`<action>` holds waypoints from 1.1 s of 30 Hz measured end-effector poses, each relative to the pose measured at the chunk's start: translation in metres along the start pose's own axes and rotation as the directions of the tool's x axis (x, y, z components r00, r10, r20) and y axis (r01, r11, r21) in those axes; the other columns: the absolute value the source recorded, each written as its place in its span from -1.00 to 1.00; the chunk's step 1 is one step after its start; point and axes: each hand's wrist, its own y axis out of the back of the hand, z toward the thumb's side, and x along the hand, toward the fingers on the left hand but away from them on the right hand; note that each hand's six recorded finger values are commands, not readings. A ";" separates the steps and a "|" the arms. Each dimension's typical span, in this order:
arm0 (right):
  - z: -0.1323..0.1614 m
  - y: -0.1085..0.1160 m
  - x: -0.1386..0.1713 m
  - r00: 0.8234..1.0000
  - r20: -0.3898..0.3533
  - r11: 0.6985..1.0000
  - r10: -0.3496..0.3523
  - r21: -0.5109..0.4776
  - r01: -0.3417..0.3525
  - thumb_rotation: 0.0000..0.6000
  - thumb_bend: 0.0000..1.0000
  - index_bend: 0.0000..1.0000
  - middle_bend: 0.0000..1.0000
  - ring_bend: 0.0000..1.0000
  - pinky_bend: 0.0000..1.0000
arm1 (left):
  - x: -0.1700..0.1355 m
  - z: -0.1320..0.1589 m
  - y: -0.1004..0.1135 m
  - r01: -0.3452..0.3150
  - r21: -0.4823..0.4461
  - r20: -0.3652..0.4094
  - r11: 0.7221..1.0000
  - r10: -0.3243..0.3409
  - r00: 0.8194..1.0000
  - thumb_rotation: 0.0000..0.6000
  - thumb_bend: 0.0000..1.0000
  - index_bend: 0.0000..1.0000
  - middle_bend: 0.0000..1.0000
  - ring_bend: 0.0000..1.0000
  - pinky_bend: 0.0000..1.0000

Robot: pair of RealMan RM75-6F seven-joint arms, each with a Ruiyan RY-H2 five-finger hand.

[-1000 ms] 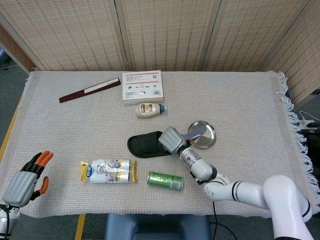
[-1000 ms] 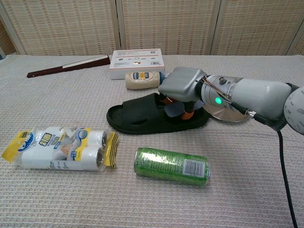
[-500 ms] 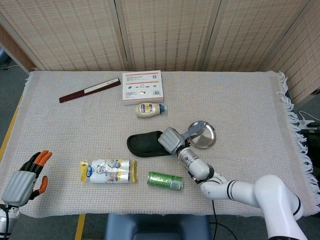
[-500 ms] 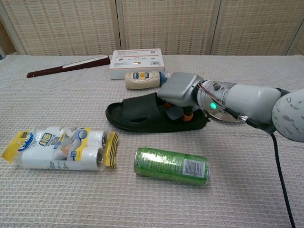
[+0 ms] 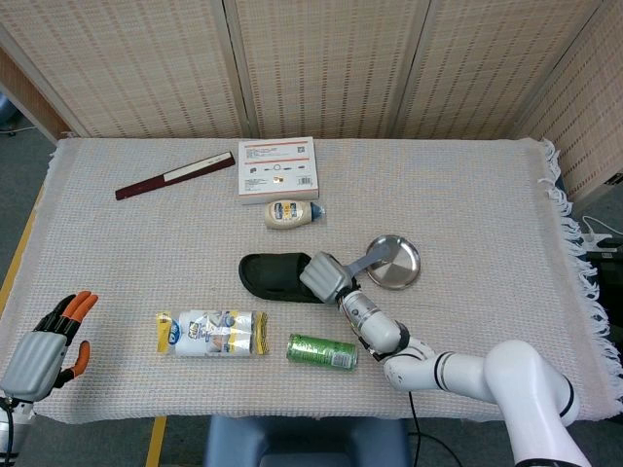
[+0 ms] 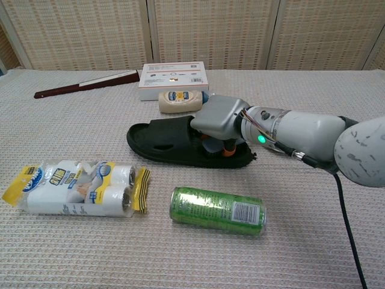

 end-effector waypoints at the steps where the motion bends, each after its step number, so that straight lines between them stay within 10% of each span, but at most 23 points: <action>1: -0.003 -0.003 0.001 1.000 0.004 1.000 0.006 0.012 -0.006 1.00 -0.32 0.96 0.35 0.15 0.69 | 0.000 0.000 0.000 0.000 0.000 0.000 1.000 0.000 1.000 1.00 0.32 -1.00 -1.00 -1.00 -0.60; 33: -0.010 -0.014 0.006 0.998 0.031 0.995 0.053 0.084 -0.055 1.00 -0.32 0.96 0.35 0.15 0.69 | -0.001 0.000 0.004 -0.007 -0.020 0.005 1.000 0.007 1.000 1.00 0.32 -1.00 -1.00 -1.00 -0.60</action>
